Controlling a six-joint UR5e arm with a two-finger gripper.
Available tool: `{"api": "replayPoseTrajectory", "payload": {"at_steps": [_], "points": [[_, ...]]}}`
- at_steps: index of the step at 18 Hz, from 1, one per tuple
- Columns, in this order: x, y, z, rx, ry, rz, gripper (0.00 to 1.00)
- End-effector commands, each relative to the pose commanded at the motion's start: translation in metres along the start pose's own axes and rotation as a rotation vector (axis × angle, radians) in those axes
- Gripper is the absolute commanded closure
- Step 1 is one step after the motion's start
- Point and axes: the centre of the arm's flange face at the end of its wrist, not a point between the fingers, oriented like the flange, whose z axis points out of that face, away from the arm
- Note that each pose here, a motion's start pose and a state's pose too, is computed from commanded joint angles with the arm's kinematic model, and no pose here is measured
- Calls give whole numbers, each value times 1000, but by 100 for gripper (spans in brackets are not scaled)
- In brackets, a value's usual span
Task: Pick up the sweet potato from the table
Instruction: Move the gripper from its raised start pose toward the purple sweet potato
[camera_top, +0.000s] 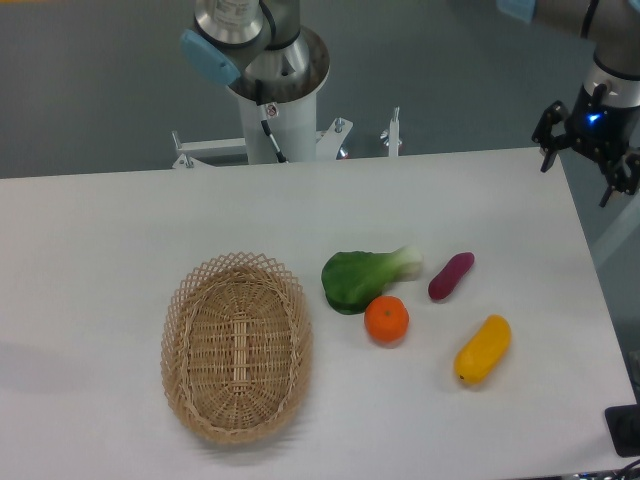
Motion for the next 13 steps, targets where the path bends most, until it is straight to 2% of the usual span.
{"api": "replayPoseTrajectory", "payload": {"at_steps": [5, 10, 11, 13], "points": [[3, 0, 6, 3, 12, -9, 0], [10, -14, 24, 11, 46, -81, 0], [11, -19, 29, 11, 44, -93, 0], [11, -34, 42, 6, -4, -98, 0]]}}
